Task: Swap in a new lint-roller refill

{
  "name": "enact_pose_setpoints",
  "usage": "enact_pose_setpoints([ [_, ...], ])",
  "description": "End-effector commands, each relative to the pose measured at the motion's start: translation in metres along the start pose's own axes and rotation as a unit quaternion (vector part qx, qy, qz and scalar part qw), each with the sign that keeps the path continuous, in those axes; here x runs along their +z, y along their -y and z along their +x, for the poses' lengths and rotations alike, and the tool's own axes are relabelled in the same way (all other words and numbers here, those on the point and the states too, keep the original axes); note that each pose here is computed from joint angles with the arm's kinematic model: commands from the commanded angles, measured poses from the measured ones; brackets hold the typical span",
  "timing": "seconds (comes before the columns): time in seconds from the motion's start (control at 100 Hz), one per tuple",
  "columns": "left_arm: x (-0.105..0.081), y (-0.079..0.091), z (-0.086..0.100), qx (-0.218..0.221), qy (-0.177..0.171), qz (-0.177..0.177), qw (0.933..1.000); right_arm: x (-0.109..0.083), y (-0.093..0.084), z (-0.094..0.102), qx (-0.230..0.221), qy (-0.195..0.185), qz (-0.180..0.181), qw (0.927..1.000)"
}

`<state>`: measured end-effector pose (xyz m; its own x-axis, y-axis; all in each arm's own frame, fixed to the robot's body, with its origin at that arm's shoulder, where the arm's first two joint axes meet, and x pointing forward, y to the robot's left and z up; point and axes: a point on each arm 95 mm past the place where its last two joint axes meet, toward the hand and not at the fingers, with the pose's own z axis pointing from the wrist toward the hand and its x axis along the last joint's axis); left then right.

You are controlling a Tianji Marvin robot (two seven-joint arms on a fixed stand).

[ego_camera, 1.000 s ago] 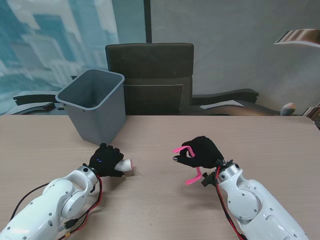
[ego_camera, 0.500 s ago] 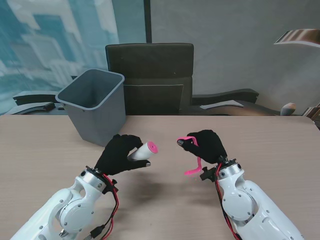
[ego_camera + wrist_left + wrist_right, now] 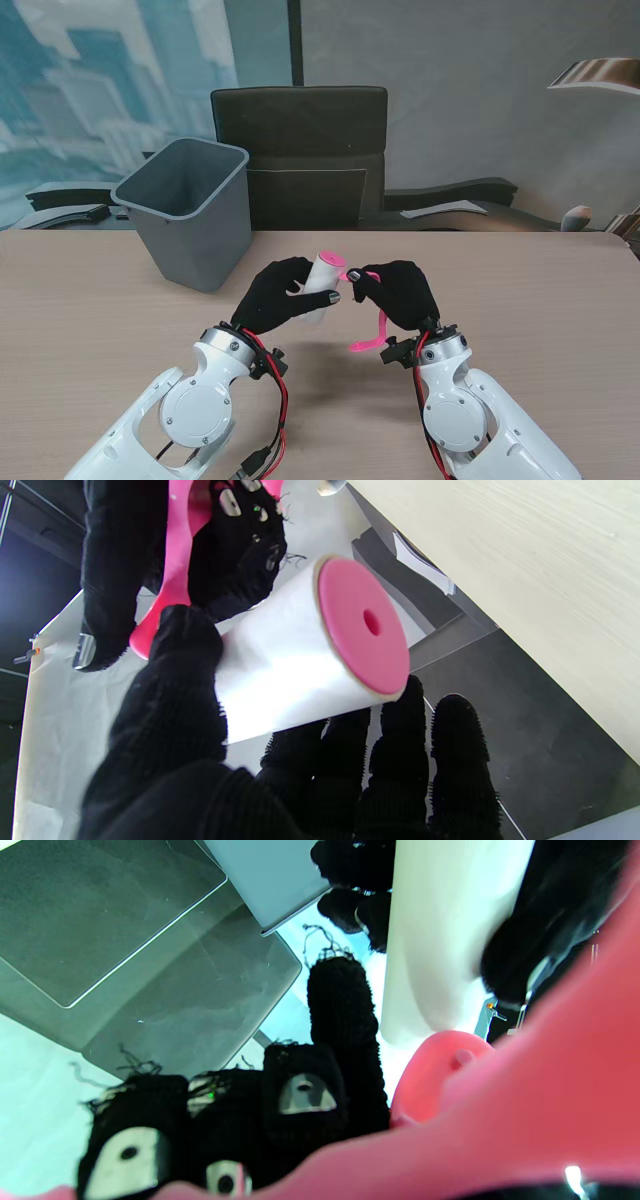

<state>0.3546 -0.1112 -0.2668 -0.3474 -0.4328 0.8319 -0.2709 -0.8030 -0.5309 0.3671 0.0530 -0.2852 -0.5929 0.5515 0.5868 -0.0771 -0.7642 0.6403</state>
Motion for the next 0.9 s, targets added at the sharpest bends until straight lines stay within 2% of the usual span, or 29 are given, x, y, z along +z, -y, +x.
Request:
enact_pose_setpoints([
  [0.0, 0.002, -0.003, 0.010, -0.028, 0.003, -0.002, 0.9996, -0.001, 0.007, 0.005, 0.007, -0.001, 0.004, 1.0000],
  [0.25, -0.002, -0.017, 0.015, -0.071, 0.007, -0.034, 0.9968, 0.000, 0.009, 0.005, 0.010, 0.003, 0.005, 0.9999],
  [0.65, -0.008, -0.024, 0.017, -0.094, 0.018, -0.056, 0.9939, 0.000, 0.004, 0.003, -0.003, 0.001, 0.002, 1.0000],
  [0.78, -0.010, -0.027, 0.019, -0.118, 0.029, -0.065, 0.9904, 0.000, 0.003, 0.003, -0.005, -0.001, 0.002, 1.0000],
  [0.89, -0.013, -0.032, 0.024, -0.156, 0.041, -0.078, 0.9838, -0.001, 0.003, 0.003, -0.004, -0.003, 0.001, 1.0000],
])
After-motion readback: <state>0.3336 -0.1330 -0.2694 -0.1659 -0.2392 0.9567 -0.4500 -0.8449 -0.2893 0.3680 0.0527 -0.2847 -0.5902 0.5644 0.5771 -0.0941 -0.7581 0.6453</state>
